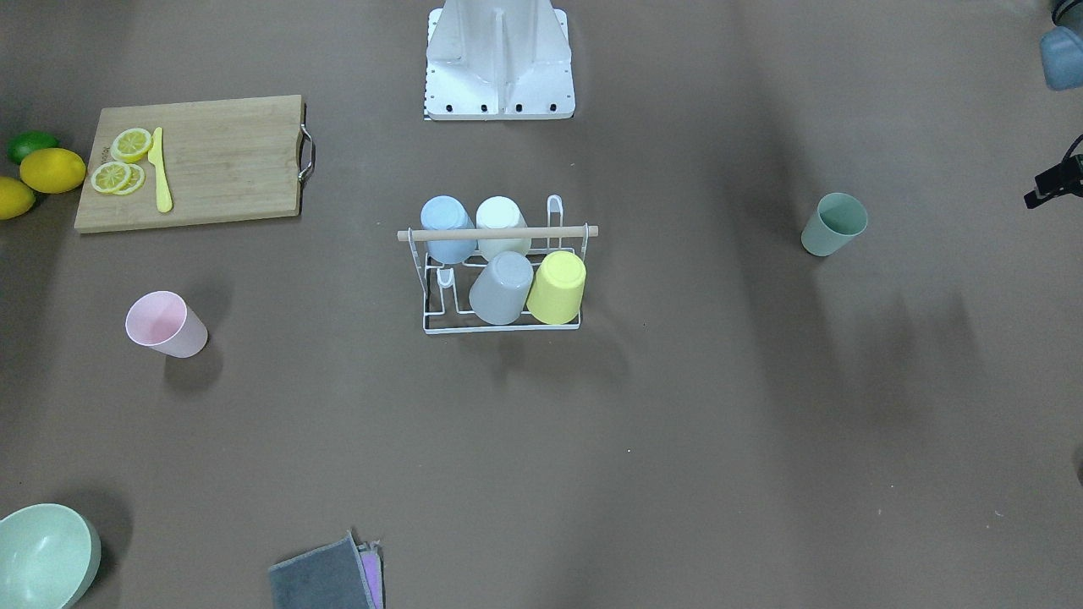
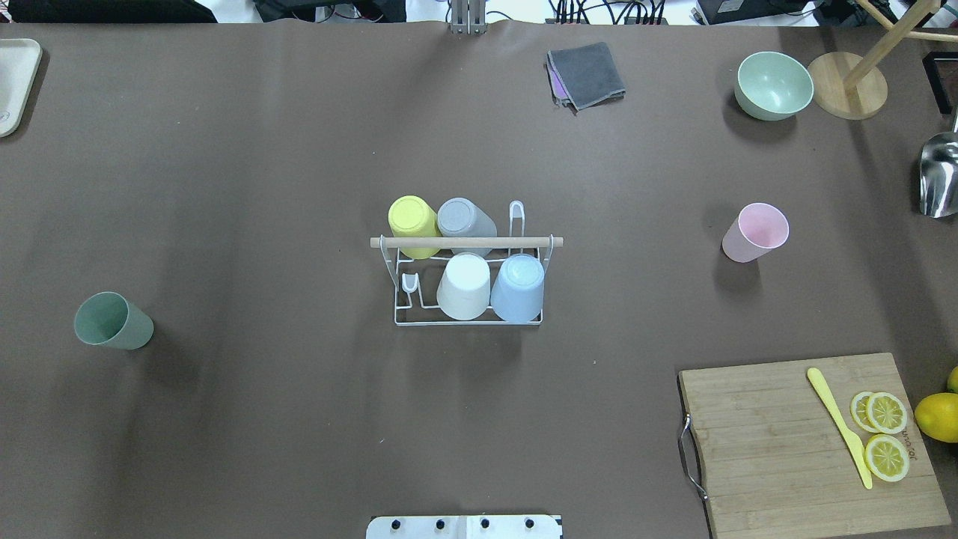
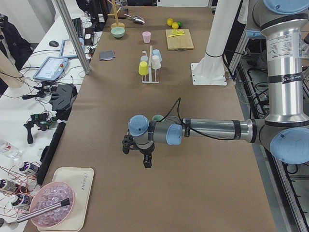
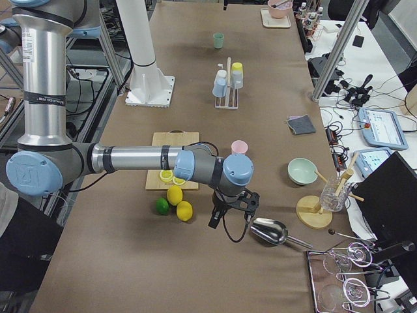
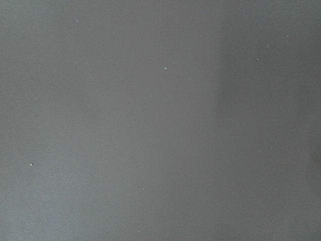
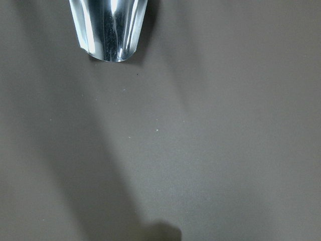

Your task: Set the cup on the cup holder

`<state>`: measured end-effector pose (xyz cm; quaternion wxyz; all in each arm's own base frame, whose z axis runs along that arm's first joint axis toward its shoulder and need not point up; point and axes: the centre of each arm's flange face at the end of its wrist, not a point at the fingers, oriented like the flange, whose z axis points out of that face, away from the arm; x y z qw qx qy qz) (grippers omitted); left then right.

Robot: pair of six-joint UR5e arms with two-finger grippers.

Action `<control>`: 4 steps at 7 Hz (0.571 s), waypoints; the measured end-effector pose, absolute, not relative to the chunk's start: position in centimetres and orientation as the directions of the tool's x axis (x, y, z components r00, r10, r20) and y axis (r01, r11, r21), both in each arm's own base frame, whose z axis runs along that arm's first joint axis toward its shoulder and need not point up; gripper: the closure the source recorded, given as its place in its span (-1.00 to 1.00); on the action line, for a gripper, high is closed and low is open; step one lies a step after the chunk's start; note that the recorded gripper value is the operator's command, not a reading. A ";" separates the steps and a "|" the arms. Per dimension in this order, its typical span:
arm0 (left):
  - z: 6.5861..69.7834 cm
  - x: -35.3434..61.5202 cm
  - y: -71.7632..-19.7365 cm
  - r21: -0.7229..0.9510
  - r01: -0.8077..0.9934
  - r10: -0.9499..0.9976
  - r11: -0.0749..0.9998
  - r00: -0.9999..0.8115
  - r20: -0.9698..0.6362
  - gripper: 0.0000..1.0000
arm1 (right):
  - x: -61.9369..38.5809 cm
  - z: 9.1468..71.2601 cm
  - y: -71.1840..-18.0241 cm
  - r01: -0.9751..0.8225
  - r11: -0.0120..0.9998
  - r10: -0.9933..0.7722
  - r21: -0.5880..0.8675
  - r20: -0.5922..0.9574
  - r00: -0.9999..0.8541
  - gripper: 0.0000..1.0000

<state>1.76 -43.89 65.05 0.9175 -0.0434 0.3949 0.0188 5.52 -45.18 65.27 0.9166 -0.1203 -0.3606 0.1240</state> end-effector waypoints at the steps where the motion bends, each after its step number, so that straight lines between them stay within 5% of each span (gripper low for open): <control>1: 65.0 1.8 -43.9 -0.064 -0.069 0.001 0.996 0.687 -0.726 -0.95 | 5.5 65.0 -45.4 -0.139 0.942 0.309 -0.304 0.635 0.708 -1.00; 4: 64.8 1.7 -44.1 -0.058 -0.068 0.005 0.996 0.687 -0.727 -0.95 | 4.5 63.1 -46.8 -0.120 0.953 0.283 -0.279 0.670 0.686 -0.99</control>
